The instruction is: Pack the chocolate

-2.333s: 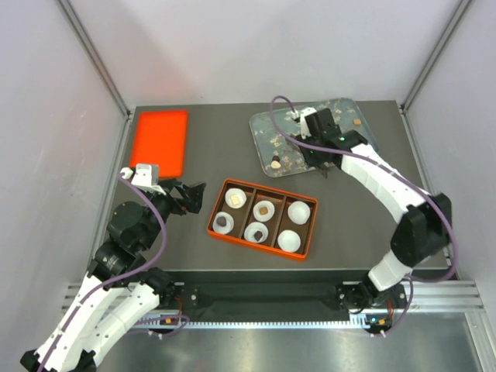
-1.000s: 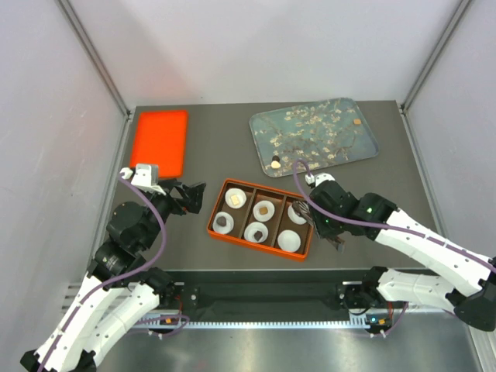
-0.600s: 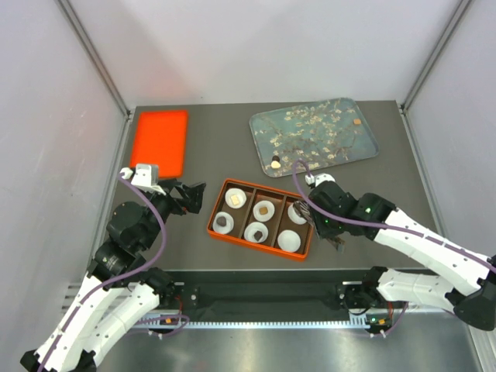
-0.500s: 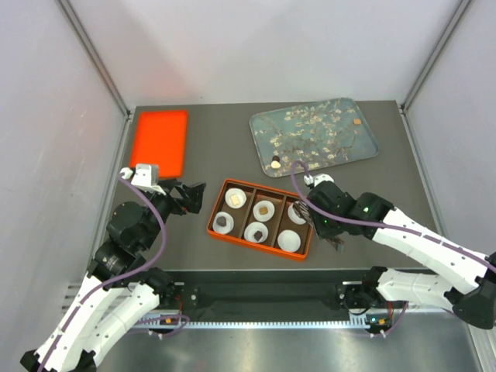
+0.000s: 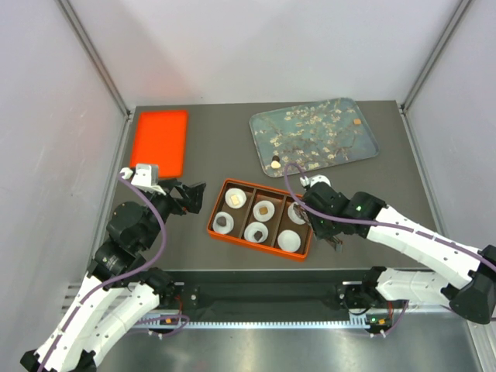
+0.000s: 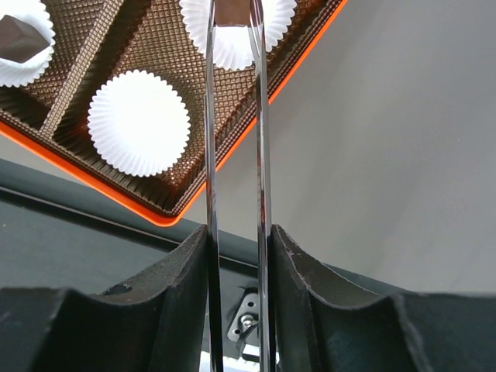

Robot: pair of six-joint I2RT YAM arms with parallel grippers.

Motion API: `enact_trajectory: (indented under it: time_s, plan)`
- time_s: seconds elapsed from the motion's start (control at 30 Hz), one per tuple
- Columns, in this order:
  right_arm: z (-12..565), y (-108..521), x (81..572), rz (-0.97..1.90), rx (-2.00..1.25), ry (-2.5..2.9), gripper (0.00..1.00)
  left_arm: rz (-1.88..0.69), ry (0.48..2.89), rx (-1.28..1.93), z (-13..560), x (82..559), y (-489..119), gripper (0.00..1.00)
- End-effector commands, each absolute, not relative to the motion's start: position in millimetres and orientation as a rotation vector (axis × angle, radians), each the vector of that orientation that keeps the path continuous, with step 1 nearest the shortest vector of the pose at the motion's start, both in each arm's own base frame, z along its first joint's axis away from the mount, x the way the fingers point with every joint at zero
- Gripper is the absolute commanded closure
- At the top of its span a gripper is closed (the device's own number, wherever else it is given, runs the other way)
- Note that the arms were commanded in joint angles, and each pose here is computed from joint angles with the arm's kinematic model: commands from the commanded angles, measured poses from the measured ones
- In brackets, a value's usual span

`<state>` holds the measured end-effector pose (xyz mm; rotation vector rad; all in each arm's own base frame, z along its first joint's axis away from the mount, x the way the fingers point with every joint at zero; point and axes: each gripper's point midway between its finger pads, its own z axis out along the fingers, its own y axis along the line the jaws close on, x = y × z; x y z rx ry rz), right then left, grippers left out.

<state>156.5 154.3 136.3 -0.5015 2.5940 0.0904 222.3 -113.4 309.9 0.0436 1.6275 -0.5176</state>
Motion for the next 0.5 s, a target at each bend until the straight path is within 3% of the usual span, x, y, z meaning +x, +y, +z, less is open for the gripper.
enact_trajectory:
  time_s: [0.0, 0.47]
  plan:
    - [146.9, 160.2, 163.0, 0.091, -0.502, 2.542, 0.65, -0.54, 1.585, 0.043, 320.4, 224.4, -116.5, 0.01]
    - [155.2, 164.8, 167.4, 0.095, -0.507, 2.522, 0.62, -0.537, 1.585, 0.042, 320.4, 224.4, -115.7, 0.01]
